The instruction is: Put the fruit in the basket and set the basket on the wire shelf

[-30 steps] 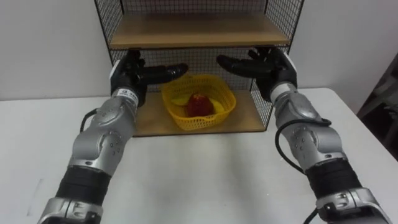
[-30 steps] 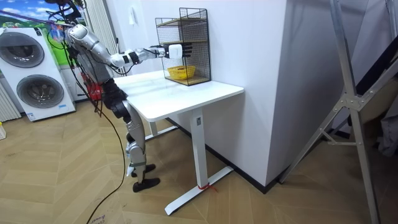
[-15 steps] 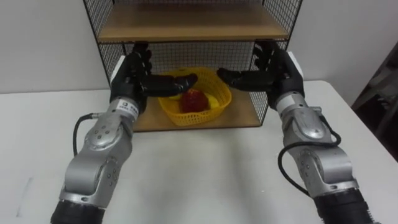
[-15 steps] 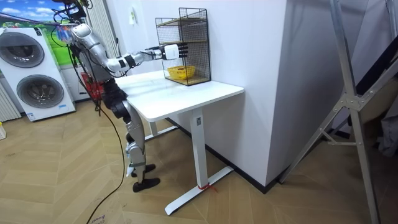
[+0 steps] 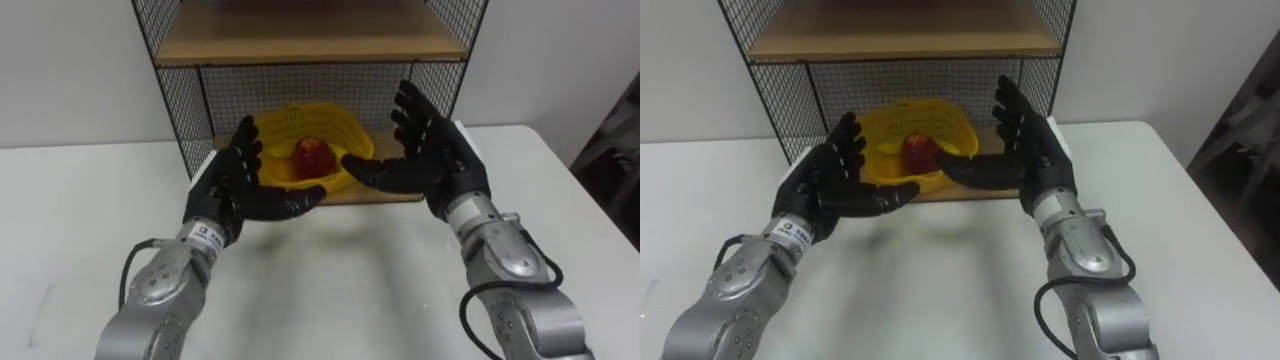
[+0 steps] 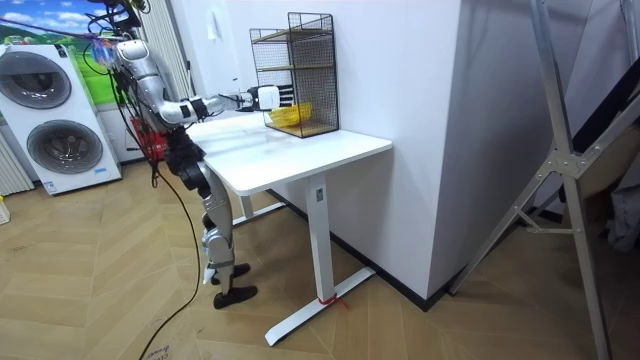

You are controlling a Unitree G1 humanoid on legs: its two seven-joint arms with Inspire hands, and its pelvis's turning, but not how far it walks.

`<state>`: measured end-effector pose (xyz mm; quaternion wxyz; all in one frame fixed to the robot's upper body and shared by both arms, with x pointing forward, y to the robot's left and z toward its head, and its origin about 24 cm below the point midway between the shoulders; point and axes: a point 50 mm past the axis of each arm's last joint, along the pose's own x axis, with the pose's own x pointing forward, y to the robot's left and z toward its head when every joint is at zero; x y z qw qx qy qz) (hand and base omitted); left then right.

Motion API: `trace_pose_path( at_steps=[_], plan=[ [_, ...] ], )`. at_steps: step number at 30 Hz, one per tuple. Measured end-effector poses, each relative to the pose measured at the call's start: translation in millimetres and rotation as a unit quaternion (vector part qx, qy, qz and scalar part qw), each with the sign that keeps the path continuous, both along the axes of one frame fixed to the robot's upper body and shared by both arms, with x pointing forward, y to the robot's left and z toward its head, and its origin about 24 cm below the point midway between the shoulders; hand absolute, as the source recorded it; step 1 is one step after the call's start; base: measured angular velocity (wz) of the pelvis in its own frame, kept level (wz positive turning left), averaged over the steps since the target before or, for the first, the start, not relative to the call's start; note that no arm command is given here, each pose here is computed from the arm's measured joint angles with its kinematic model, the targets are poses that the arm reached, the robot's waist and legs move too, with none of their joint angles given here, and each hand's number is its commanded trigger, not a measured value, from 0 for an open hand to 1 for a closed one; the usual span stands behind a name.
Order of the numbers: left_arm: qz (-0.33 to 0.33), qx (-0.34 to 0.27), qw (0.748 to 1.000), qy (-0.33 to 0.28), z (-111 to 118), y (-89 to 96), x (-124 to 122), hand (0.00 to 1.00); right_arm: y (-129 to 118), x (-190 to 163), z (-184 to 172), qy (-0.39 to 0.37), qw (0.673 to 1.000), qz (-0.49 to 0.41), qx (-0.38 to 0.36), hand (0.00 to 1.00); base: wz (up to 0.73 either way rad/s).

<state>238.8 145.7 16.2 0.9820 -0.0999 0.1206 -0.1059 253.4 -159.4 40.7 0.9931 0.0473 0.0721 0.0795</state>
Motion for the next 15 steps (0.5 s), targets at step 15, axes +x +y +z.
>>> trace_pose_path(
  at_steps=[15],
  plan=[
    [0.147,0.034,0.985,-0.087,27.1,60.0,-41.7,0.0,-50.8,-50.4,13.6,-0.06,0.992,-0.111,-0.03,0.0,-0.03]
  ],
)
